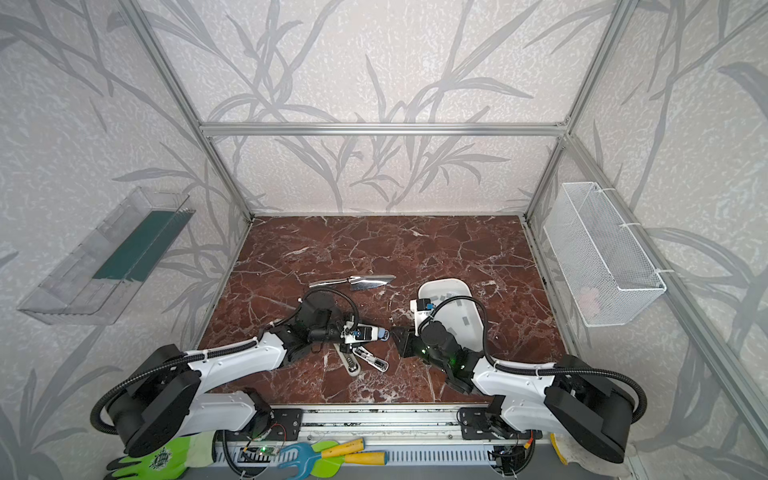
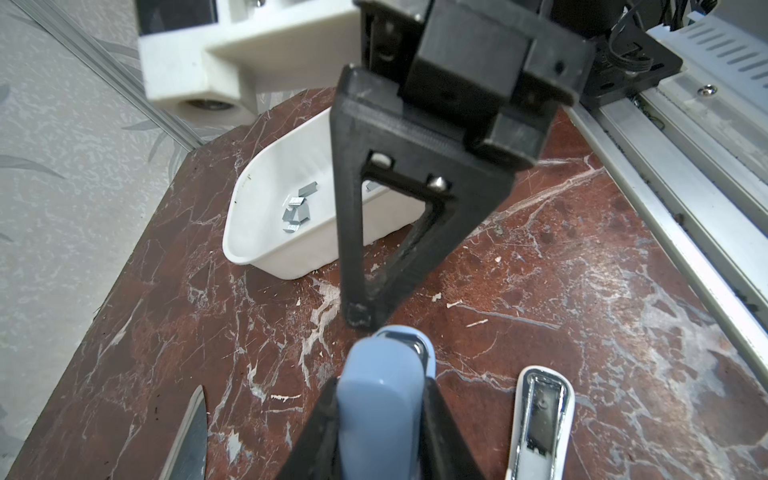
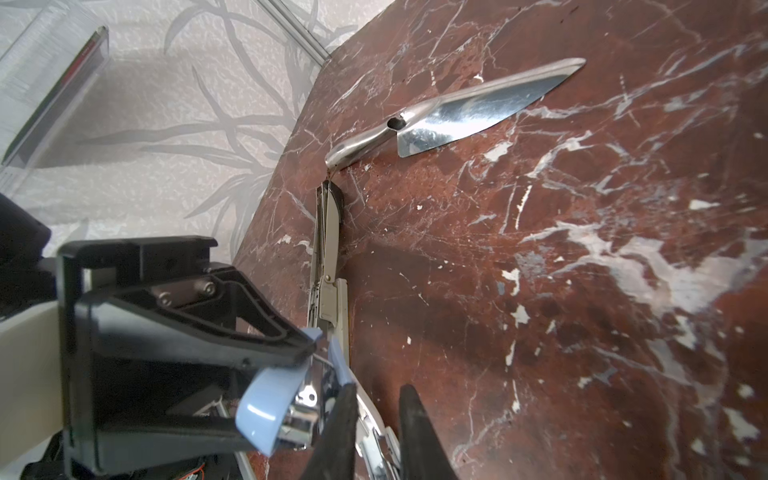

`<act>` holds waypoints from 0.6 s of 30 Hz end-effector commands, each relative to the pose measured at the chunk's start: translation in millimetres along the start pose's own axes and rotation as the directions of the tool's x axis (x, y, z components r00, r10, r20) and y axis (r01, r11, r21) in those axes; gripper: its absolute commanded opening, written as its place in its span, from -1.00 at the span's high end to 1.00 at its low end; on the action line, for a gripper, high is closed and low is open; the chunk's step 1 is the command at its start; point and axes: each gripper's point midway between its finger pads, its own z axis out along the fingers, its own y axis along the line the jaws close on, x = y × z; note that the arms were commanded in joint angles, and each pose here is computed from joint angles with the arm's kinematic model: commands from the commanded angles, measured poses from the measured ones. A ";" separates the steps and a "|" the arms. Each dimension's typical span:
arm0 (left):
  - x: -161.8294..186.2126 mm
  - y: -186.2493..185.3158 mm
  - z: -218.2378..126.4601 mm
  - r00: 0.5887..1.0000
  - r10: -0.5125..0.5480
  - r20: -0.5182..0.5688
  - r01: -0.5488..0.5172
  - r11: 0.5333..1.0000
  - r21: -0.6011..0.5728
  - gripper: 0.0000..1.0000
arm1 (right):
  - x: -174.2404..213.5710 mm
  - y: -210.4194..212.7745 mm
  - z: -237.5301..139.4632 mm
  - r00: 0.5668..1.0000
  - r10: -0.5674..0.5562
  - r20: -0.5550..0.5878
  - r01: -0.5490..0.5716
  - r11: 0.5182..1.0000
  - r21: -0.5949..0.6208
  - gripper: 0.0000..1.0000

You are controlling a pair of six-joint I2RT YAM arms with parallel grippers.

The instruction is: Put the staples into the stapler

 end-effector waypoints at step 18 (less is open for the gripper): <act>-15.7 34.4 1.7 0.995 0.072 0.066 -0.060 0.983 -0.175 1.00 | -10.1 41.8 5.7 0.999 0.046 -0.006 -0.047 0.984 -0.172 0.57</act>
